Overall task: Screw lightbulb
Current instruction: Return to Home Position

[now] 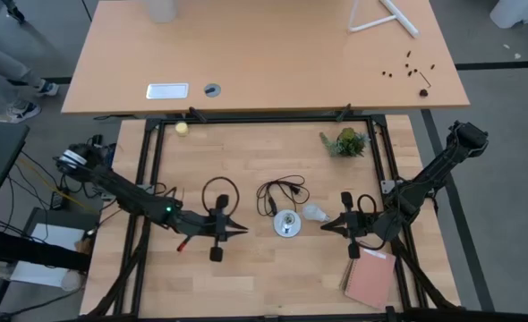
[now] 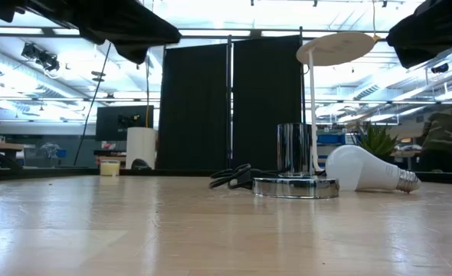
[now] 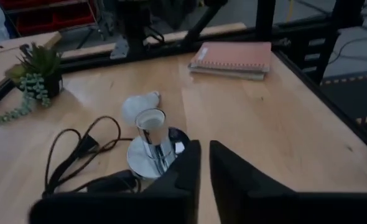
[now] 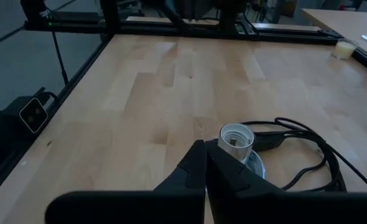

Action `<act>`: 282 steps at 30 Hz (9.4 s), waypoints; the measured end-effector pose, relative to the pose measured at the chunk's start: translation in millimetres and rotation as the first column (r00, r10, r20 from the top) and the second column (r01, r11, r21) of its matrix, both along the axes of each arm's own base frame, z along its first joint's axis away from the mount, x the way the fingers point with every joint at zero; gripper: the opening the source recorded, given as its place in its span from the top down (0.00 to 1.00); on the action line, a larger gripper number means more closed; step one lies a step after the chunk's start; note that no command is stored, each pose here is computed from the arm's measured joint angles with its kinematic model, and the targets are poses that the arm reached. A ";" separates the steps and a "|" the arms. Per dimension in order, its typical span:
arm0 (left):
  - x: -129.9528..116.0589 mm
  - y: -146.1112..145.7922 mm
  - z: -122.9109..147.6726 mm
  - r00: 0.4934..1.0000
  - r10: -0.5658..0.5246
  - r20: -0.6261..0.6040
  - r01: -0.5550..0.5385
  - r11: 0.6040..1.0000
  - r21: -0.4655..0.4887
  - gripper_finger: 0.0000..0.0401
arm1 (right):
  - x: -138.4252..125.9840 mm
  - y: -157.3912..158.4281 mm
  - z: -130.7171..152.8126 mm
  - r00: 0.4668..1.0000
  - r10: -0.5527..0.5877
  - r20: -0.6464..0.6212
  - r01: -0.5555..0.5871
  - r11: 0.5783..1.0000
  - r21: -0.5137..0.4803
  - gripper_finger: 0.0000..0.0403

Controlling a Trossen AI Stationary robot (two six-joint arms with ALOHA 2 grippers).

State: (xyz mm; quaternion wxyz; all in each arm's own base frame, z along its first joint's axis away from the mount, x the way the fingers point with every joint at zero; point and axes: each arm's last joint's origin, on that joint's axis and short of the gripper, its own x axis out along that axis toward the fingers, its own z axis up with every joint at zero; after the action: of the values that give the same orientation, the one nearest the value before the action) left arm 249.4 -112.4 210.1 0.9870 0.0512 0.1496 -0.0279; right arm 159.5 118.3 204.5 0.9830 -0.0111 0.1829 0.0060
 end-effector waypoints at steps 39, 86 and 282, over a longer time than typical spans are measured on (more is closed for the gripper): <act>-75.0 37.5 -47.4 0.979 0.020 0.204 0.023 0.978 -0.207 1.00 | -22.9 -19.3 -51.5 0.991 0.000 0.131 -0.017 0.991 0.131 1.00; -100.2 43.5 -54.1 0.918 -0.147 0.367 0.263 0.921 -0.289 1.00 | -36.2 -25.0 -52.9 0.914 0.217 0.342 -0.251 0.966 0.059 0.99; -136.4 61.8 -54.0 0.962 -0.205 0.178 0.227 0.967 -0.113 0.98 | -51.8 -48.8 -0.9 0.839 -0.019 0.544 -0.411 0.635 0.654 0.96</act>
State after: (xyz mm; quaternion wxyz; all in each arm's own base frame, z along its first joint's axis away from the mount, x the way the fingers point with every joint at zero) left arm 113.0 -50.6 156.1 0.9882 0.0036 0.0589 -0.1414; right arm 107.8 69.5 203.7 0.9026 0.3731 -0.1014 0.1890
